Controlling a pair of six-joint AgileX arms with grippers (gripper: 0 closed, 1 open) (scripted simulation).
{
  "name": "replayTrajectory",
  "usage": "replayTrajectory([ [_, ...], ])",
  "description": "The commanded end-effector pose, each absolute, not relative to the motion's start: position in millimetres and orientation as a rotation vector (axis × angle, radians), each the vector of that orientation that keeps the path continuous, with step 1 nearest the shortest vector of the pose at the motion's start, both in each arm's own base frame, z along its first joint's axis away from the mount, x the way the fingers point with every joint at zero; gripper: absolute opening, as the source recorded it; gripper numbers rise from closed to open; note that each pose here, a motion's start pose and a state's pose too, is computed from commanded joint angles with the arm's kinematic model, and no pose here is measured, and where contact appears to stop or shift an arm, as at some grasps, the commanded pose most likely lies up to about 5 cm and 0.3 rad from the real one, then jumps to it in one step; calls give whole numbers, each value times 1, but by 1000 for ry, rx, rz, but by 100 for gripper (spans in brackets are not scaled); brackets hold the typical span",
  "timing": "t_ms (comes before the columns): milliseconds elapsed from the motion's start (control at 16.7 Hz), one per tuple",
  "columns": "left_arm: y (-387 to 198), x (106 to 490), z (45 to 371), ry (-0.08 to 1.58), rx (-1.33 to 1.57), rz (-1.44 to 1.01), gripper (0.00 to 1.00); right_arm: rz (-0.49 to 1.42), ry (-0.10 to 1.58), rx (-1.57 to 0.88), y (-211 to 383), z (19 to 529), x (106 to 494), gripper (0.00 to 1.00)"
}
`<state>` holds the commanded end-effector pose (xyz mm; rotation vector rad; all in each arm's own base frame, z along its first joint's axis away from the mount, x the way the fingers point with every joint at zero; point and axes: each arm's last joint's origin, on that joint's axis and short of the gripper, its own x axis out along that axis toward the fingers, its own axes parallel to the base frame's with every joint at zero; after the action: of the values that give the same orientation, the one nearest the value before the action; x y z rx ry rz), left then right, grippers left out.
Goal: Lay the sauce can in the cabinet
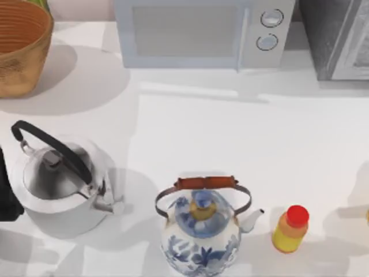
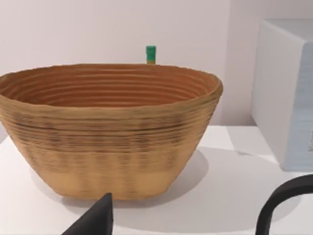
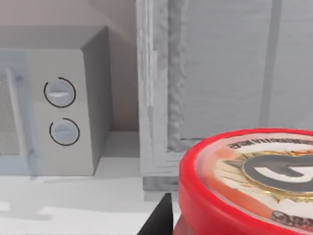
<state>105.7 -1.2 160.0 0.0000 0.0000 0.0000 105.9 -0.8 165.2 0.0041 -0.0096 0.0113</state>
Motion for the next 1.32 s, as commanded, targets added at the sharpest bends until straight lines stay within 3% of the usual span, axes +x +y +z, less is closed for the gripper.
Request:
replayTrajectory([
  [420, -1, 106, 160, 0, 0, 0, 100, 4, 2, 3, -1, 160, 106, 0],
  [660, -1, 106, 160, 0, 0, 0, 100, 36, 20, 6, 2, 185, 106, 0],
  [960, -1, 106, 160, 0, 0, 0, 100, 25, 41, 10, 6, 274, 116, 0],
  [1320, -1, 106, 160, 0, 0, 0, 100, -4, 11, 4, 15, 410, 154, 0],
])
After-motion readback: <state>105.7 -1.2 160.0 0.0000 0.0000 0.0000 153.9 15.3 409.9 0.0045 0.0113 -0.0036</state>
